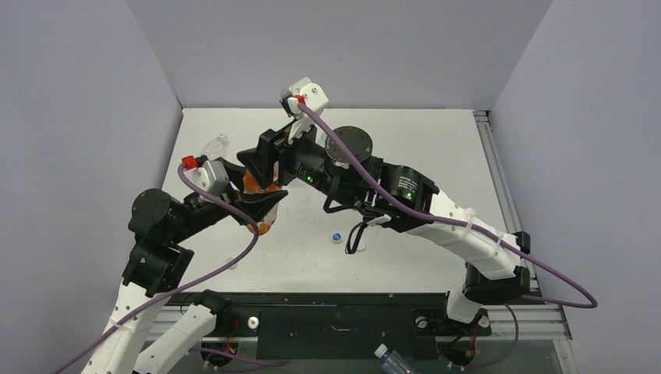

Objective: Unscrew the bottle caps
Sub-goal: Unscrew the bottle cap from the plastic bottle.

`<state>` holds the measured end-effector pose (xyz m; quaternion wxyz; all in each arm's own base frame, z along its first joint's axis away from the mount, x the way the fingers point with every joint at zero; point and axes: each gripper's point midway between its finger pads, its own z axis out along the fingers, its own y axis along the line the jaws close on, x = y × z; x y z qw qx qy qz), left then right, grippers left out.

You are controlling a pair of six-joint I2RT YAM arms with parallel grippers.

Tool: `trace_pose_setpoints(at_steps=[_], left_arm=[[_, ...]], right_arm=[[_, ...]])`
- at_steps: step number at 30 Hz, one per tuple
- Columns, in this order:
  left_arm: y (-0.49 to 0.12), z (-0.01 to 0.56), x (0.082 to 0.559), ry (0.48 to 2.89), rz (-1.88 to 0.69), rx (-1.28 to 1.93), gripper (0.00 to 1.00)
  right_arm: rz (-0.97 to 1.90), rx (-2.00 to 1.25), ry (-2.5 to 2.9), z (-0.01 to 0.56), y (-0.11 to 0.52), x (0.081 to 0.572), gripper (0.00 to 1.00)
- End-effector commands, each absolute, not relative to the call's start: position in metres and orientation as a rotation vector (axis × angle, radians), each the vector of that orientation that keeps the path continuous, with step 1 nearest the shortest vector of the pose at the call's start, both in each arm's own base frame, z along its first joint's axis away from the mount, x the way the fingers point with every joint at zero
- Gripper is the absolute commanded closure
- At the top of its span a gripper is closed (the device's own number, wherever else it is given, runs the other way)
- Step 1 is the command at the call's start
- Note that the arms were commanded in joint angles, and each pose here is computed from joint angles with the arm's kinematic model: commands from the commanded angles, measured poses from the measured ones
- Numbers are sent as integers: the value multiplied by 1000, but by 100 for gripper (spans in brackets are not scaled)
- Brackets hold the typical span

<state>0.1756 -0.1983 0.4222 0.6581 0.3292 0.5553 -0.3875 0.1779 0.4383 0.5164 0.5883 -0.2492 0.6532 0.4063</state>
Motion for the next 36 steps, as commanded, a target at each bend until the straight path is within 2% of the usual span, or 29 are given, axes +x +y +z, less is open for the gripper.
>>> trace_pose_setpoints(at_steps=[1,6,9,10,17,24,27,32,36], left_arm=[[-197,433,173,1221,-878,736,99],[-197,434,172,1218,-882,734,99],[-197,435,171,1216,-882,733,99],[-196,436,171,1214,-884,731,99],[-199,450,162,1213,-972,695,100],[-214,472,105,1137,-1255,866,100],[-215,485,78,1118,-1386,929,100],[-212,500,58,1101,-1453,975,100],[-211,505,55,1094,-1457,981,100]], right_arm=[[1006,-532,1451,546,424,174,53],[1016,-536,1458,544,427,174,73],[1018,-535,1460,544,427,175,98],[1020,-538,1459,545,427,175,100],[1148,-649,1377,556,424,156,100],[1449,-1007,1050,582,419,83,100],[1683,-1214,841,596,404,35,100],[1903,-1316,630,613,382,0,100],[1931,-1361,532,618,375,-10,100]])
